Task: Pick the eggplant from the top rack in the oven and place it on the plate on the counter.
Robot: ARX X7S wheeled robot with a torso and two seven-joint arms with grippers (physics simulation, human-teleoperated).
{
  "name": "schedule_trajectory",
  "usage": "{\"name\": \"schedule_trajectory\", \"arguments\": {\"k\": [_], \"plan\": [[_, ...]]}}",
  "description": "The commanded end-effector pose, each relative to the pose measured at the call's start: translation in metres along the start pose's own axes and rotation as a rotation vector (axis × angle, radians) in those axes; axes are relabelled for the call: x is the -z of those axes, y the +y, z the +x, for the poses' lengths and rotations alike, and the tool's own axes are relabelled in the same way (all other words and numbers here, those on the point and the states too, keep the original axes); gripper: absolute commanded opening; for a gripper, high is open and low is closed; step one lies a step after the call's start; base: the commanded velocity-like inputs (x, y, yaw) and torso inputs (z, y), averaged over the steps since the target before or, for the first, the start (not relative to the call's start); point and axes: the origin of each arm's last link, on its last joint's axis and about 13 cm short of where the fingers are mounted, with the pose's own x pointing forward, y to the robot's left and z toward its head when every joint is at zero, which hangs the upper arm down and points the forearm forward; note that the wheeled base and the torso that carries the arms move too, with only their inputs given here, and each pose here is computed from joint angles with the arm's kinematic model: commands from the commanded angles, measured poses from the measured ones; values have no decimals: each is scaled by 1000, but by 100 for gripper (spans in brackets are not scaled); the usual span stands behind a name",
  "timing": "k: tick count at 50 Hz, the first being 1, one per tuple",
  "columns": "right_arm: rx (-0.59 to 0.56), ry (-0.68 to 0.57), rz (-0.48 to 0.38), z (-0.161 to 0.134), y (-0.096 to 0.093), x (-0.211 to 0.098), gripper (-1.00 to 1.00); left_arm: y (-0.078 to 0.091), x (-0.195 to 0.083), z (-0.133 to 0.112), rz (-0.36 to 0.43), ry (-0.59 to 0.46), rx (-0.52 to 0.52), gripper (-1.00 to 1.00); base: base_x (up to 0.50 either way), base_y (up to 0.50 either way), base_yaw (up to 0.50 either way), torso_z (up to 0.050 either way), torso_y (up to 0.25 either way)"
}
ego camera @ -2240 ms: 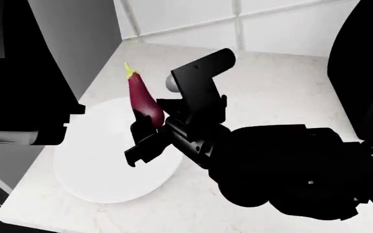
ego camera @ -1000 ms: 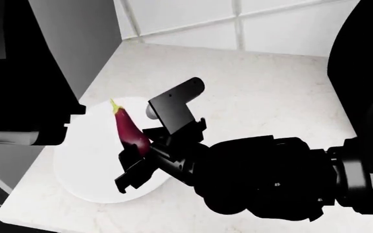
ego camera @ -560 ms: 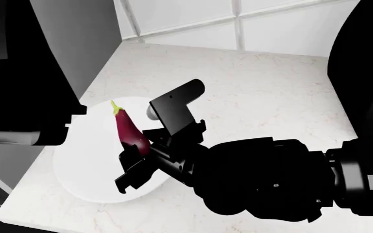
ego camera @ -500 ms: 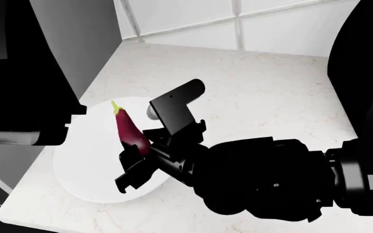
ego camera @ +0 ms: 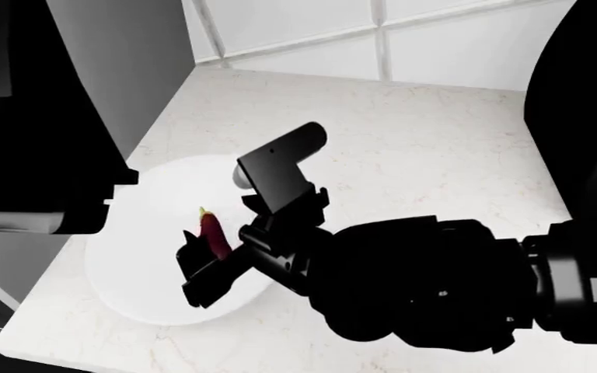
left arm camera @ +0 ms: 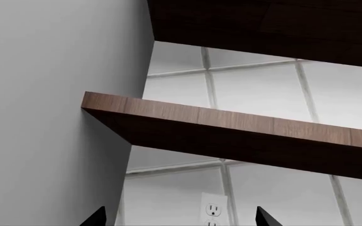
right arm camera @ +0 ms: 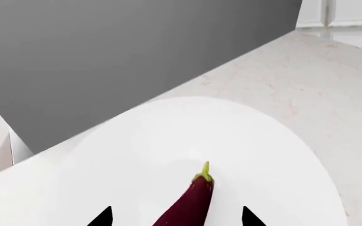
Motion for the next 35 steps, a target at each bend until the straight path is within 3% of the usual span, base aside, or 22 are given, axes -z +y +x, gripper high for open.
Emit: {"name": "schedule_trajectory", "arguments": {"k": [1,5,16,35], "plan": [[-6,-14,2,-2,0,-4,100,0,0,0,-1,3,1,100,0,0,0,0,0],[-9,-51,6,-6,-1,-13,100,0,0,0,-1,1,0,100,0,0,0,0,0],[31,-304,-8,-30,-2,-56,100,-1,-1,-1,3,1,1,100,0,0,0,0,0],[268,-625,-19,-112,-18,-90,100,3,-3,-1,32,-3,-8,100,0,0,0,0,0]]}}
